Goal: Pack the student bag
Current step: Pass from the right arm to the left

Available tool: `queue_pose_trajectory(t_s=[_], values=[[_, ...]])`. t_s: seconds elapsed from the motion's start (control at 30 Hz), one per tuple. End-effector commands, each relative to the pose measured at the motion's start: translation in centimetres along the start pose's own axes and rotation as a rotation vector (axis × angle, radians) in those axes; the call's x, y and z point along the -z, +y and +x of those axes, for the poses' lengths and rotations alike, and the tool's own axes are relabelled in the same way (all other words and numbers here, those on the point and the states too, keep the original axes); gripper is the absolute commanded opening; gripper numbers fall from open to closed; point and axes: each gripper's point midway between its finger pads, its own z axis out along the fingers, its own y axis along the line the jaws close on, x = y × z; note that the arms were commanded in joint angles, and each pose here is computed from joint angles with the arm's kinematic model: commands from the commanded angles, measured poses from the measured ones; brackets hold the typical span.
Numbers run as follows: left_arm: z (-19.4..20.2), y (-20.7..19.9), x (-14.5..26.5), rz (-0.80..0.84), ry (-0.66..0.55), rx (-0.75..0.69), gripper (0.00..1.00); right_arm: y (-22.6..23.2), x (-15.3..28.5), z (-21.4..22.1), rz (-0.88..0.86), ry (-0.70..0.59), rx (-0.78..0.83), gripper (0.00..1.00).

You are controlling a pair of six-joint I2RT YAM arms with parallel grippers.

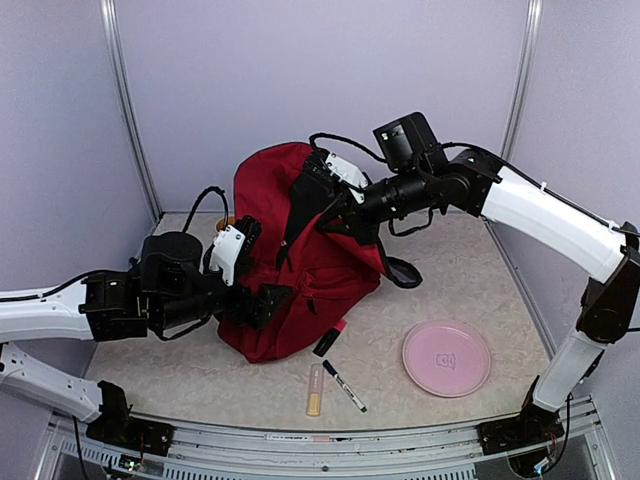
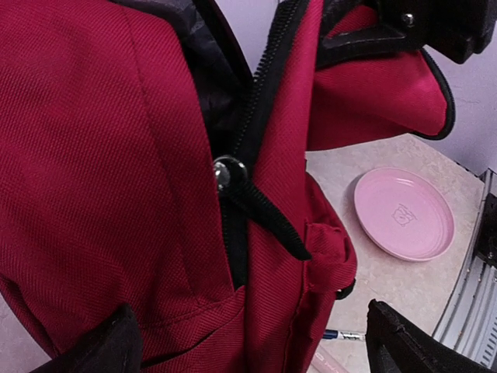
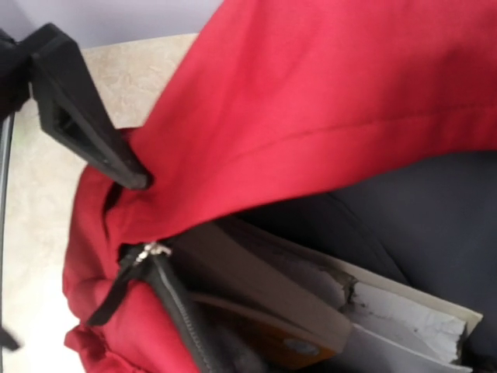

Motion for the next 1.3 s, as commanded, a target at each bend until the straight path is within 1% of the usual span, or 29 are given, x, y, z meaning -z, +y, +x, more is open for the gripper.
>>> queue_pose_trajectory(t_s=[0.0,0.07,0.23,0.33,0.4,0.47,0.53,0.63,0.67,0.73,0.77,0.83,0.87,0.97,1.0,1.03,1.07,1.1,1.17,1.27], values=[[0.8,2.5,-0.6,-0.16,-0.015,-0.012,0.94,-1.2,2.1,-4.3,0.032,-0.144,0.045,0.0],[1.0,3.6,-0.7,-0.226,-0.017,-0.013,0.89,-1.1,2.2,-4.4,0.027,-0.148,0.045,0.0],[1.6,5.0,-0.5,-0.305,-0.034,-0.023,0.83,-0.9,2.4,-4.3,0.017,-0.147,0.048,0.0],[1.6,4.6,-1.0,-0.283,-0.055,-0.045,0.81,-0.6,2.4,-4.2,0.001,-0.148,0.049,0.0],[1.5,4.3,-1.5,-0.272,-0.066,-0.053,0.73,-0.4,2.3,-4.1,-0.009,-0.149,0.046,0.0],[1.4,3.7,-2.3,-0.23,-0.078,-0.059,0.7,-0.2,2.3,-4.1,-0.02,-0.151,0.045,0.0],[1.2,2.7,-3.2,-0.162,-0.096,-0.06,0.74,0.0,2.2,-3.9,-0.029,-0.15,0.043,0.0],[1.3,1.8,-4.4,-0.096,-0.093,-0.057,0.87,0.1,2.3,-3.7,-0.038,-0.148,0.039,0.0],[1.3,1.8,-4.8,-0.089,-0.09,-0.057,0.89,0.1,2.3,-3.8,-0.04,-0.149,0.04,0.0],[1.6,2.4,-5.5,-0.099,-0.084,-0.053,0.89,0.2,2.3,-3.7,-0.043,-0.148,0.04,0.0],[1.7,2.9,-5.9,-0.112,-0.079,-0.046,0.87,0.3,2.3,-3.6,-0.044,-0.149,0.041,0.0],[1.6,3.6,-6.2,-0.138,-0.08,-0.032,0.75,0.4,2.4,-3.6,-0.047,-0.148,0.041,0.0],[1.4,3.7,-6.3,-0.147,-0.083,-0.035,0.61,0.4,2.4,-3.6,-0.049,-0.149,0.04,0.0],[1.2,2.4,-6.4,-0.108,-0.089,-0.07,0.27,0.1,2.4,-3.2,-0.048,-0.143,0.027,0.0],[1.2,2.0,-6.4,-0.094,-0.09,-0.08,0.2,-0.1,2.4,-3.1,-0.044,-0.14,0.019,0.0],[1.3,1.4,-6.3,-0.073,-0.091,-0.089,0.09,-0.5,2.3,-2.9,-0.039,-0.138,0.004,0.0],[1.5,1.1,-6.2,-0.058,-0.09,-0.094,0.02,-1.0,2.3,-2.7,-0.029,-0.135,-0.013,0.0],[1.5,0.8,-6.1,-0.048,-0.095,-0.095,0.0,-1.9,2.4,-2.4,-0.011,-0.13,-0.035,0.0],[1.4,0.4,-5.7,-0.029,-0.104,-0.088,0.0,-3.9,2.4,-1.9,0.039,-0.121,-0.07,0.0],[0.7,0.0,-5.1,-0.013,-0.128,-0.078,0.0,-8.9,2.8,-1.1,0.17,-0.1,-0.131,0.0]])
